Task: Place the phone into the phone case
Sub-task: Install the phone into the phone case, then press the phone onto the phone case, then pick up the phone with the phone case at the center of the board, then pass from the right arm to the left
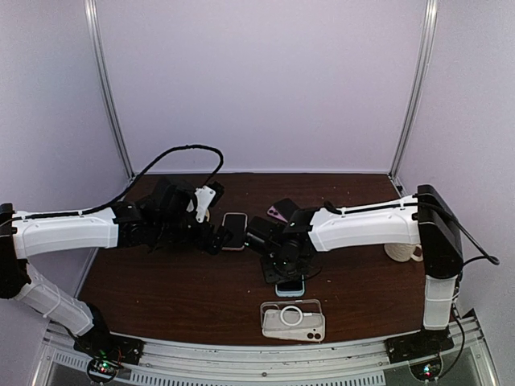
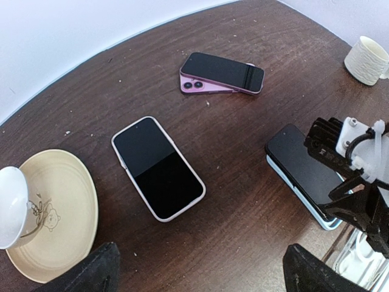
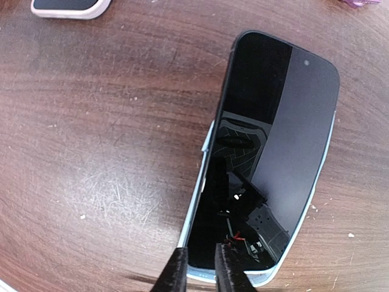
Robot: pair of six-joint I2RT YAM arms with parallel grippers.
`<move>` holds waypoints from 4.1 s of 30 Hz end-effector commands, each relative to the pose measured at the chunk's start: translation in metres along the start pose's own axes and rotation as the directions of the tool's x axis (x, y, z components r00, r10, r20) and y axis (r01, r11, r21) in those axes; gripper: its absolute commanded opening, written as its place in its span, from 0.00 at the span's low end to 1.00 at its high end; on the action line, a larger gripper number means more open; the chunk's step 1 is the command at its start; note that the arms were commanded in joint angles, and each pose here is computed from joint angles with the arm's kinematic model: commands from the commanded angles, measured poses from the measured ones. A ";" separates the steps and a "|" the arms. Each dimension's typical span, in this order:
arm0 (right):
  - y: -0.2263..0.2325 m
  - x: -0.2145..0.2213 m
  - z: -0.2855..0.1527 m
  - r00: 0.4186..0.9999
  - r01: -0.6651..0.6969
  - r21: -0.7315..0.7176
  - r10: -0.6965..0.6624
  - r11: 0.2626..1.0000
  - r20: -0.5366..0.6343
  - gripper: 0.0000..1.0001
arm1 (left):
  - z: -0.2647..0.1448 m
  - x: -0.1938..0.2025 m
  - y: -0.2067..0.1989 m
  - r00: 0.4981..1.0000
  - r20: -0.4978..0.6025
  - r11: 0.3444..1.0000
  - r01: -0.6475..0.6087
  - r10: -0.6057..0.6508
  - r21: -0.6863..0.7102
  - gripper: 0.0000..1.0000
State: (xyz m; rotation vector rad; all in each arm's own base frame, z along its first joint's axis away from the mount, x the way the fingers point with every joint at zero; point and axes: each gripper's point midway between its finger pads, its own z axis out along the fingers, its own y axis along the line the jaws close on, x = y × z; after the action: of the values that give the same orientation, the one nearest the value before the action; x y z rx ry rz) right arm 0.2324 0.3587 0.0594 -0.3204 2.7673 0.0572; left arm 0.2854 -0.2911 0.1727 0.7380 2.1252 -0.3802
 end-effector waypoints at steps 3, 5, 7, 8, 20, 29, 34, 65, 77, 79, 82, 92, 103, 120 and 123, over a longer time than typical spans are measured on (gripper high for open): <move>0.009 0.012 0.010 0.998 0.015 -0.037 -0.017 0.999 -0.056 0.15 | -0.007 -0.013 0.000 0.999 0.042 1.000 -0.005 0.004 0.007 0.98; 0.008 0.016 0.014 0.997 0.016 -0.032 -0.019 0.999 -0.071 0.14 | -0.007 -0.014 0.000 0.999 0.043 1.000 -0.004 0.004 0.007 0.98; 0.006 0.020 0.018 0.996 0.015 -0.022 -0.017 1.000 -0.082 0.13 | -0.007 -0.013 0.000 0.999 0.041 1.000 -0.007 0.007 0.005 0.97; 0.004 0.022 0.020 0.996 0.014 -0.018 -0.015 1.000 -0.089 0.13 | -0.007 -0.013 0.000 0.999 0.041 1.000 -0.008 0.008 0.005 0.98; -0.044 0.062 0.054 0.982 0.020 0.138 0.006 0.990 -0.186 0.02 | -0.005 -0.011 0.002 0.999 0.034 1.000 -0.018 0.018 -0.005 0.97; -0.040 0.022 0.022 0.996 0.034 0.102 -0.025 0.994 -0.091 0.12 | -0.004 -0.011 0.003 0.999 0.032 1.000 -0.024 0.024 -0.012 0.97; -0.046 -0.019 -0.022 0.998 -0.016 0.105 0.009 0.994 0.068 0.70 | -0.006 -0.012 0.003 0.999 0.036 1.000 -0.024 0.024 -0.011 0.98; -0.044 0.012 0.052 0.987 -0.113 0.083 0.121 0.990 -0.102 0.99 | -0.005 -0.011 0.001 0.999 0.034 1.000 -0.027 0.027 -0.001 0.97; -0.042 0.018 0.056 0.987 -0.102 0.080 0.111 0.992 -0.116 0.91 | -0.006 -0.012 0.001 0.999 0.035 1.000 -0.031 0.031 -0.002 0.98; -0.042 0.019 0.057 0.987 -0.099 0.084 0.108 0.992 -0.120 0.91 | -0.006 -0.012 0.001 0.999 0.035 0.999 -0.032 0.032 -0.003 0.97; -0.044 0.021 0.059 0.987 -0.093 0.092 0.104 0.991 -0.124 0.84 | -0.006 -0.013 0.001 0.999 0.037 0.999 -0.032 0.032 -0.004 0.98; -0.042 0.005 0.044 0.994 -0.088 0.058 0.091 0.994 -0.057 0.46 | -0.005 -0.012 0.002 0.999 0.034 0.999 -0.035 0.036 -0.008 0.97; -0.004 -0.048 -0.006 0.971 -0.003 -0.178 0.045 0.984 0.234 0.22 | -0.007 -0.019 0.003 0.998 0.061 1.000 -0.016 0.015 0.016 0.98; 0.042 -0.116 -0.180 0.615 0.297 -0.250 0.015 0.922 0.789 0.19 | -0.063 -0.092 -0.044 0.893 0.387 0.921 0.070 -0.230 0.384 0.97; 0.050 -0.116 -0.194 0.585 0.331 -0.252 0.012 0.909 0.811 0.19 | -0.063 -0.099 -0.030 0.864 0.415 0.929 0.140 -0.284 0.344 0.93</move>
State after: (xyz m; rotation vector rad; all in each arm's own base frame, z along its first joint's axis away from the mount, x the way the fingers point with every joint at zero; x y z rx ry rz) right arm 0.2618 0.4100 0.2310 -0.5295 1.9479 0.5226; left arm 0.2628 -0.3257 0.2607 0.6708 1.7935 -0.8830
